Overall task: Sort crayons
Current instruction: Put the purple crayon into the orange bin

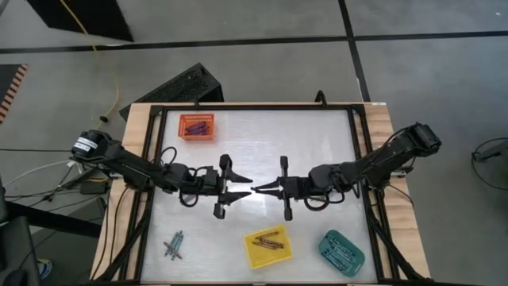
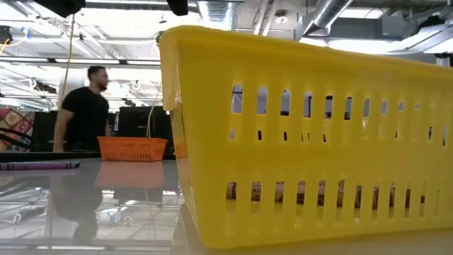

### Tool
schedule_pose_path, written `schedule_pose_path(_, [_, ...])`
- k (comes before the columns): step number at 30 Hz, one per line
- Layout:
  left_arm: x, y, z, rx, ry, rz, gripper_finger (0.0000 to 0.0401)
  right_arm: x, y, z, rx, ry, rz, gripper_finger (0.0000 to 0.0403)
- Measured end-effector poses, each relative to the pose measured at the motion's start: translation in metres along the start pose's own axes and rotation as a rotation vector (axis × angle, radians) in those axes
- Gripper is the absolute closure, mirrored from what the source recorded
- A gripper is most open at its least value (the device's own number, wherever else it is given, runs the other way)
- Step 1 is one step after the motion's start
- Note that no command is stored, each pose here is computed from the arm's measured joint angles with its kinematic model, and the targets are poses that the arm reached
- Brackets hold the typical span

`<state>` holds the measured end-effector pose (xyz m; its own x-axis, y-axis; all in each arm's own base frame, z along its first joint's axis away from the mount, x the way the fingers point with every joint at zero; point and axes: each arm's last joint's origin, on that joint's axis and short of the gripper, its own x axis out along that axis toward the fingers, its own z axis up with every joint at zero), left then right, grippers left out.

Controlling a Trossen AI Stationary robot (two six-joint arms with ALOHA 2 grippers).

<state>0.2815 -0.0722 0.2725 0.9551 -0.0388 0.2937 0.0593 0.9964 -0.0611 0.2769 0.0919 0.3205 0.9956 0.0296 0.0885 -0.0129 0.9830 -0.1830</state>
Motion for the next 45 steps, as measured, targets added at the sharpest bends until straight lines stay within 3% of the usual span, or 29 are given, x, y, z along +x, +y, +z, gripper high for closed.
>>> schedule_pose_path(11, [0.007,0.000,0.006,0.000,0.012,0.000,0.0245,0.000,0.000,0.000,0.003,0.001,0.000,0.0403])
schedule_pose_path(21, [0.007,0.000,0.006,0.013,0.012,-0.013,0.0285,0.000,-0.001,0.001,0.009,-0.014,-0.005,0.0403])
schedule_pose_path(35, [0.007,0.001,0.006,0.030,0.014,0.010,0.0287,0.019,-0.006,-0.015,0.030,-0.023,-0.043,0.0403])
schedule_pose_path(45, [0.008,0.001,0.004,0.052,0.041,0.012,0.0287,0.012,-0.002,-0.006,-0.006,-0.036,-0.075,0.0403])
